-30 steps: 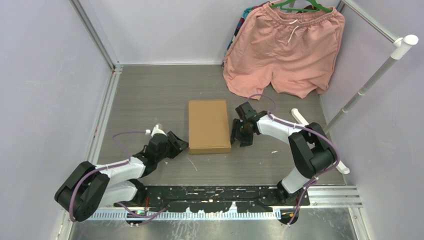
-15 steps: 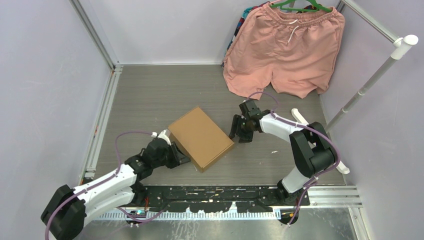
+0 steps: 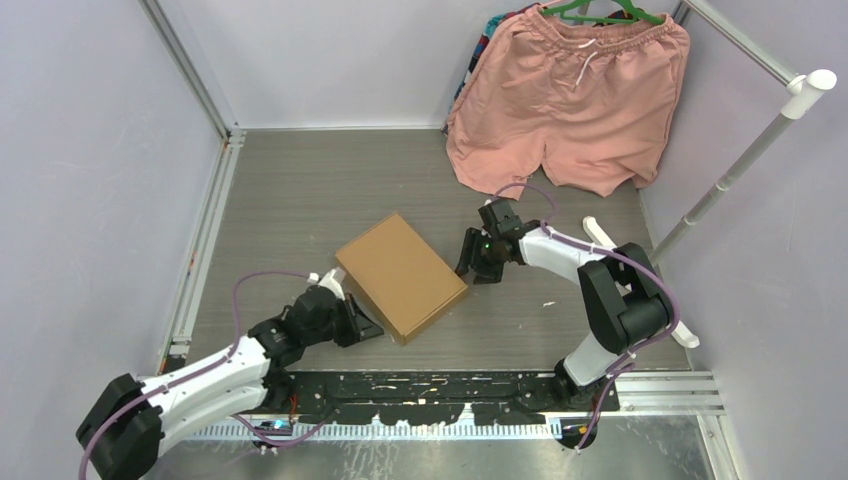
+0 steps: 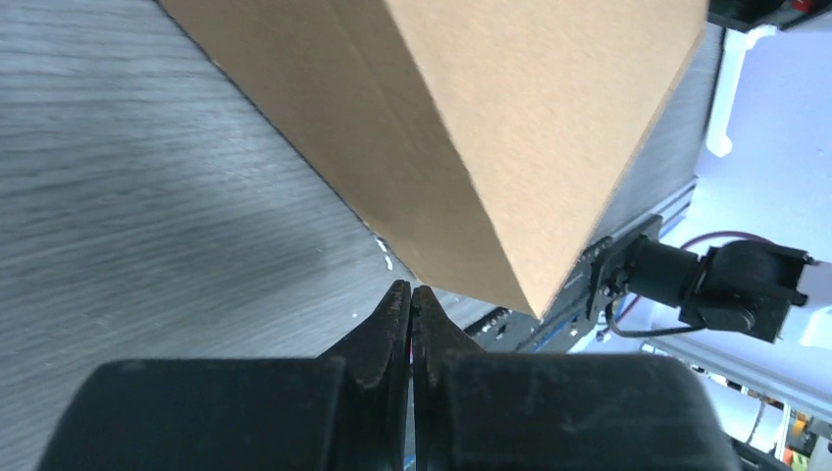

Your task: Fold the paper box

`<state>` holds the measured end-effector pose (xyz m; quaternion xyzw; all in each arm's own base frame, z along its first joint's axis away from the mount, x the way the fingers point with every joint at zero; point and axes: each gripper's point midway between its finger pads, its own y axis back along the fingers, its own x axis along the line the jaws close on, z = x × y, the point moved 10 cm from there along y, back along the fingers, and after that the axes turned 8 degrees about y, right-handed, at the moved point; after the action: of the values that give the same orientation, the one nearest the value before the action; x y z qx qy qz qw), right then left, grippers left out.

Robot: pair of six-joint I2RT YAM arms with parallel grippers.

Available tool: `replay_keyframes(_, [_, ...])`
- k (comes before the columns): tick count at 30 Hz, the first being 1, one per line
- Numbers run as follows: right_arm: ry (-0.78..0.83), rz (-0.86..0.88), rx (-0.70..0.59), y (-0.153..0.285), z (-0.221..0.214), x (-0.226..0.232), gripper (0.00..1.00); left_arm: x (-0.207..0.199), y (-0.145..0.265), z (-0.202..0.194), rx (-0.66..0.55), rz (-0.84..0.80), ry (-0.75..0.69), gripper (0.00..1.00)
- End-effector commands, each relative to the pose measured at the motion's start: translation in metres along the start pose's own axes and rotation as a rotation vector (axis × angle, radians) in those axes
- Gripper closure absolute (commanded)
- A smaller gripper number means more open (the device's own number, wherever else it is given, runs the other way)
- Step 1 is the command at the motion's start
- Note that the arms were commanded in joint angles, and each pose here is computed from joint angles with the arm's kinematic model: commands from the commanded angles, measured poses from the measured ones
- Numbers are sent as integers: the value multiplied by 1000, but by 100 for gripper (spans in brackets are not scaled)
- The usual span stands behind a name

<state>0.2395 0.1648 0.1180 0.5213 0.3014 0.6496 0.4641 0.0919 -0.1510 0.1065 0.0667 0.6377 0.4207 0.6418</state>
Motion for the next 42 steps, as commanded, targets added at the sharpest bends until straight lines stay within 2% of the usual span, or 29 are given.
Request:
replay_keyframes(1, [-11, 50, -21, -3, 2, 5, 42, -5, 2, -7, -23, -51, 19, 97])
replay_keyframes(5, [-8, 57, -13, -6, -3, 8, 43, -11, -3, -13, -33, -89, 20, 96])
replay_keyframes(12, [-3, 58, -7, -7, -11, 8, 44, -3, -16, -32, -24, -36, -8, 97])
replay_keyframes(25, [-2, 48, 8, -10, -21, 5, 44, 8, -3, -24, -130, 28, -30, 96])
replay_keyframes(37, [15, 56, 18, -15, -31, 18, 44, 10, -21, -31, -67, 20, -14, 95])
replay_keyframes(42, [37, 52, 37, -23, -43, 28, 45, 12, -30, -32, -75, 30, -12, 96])
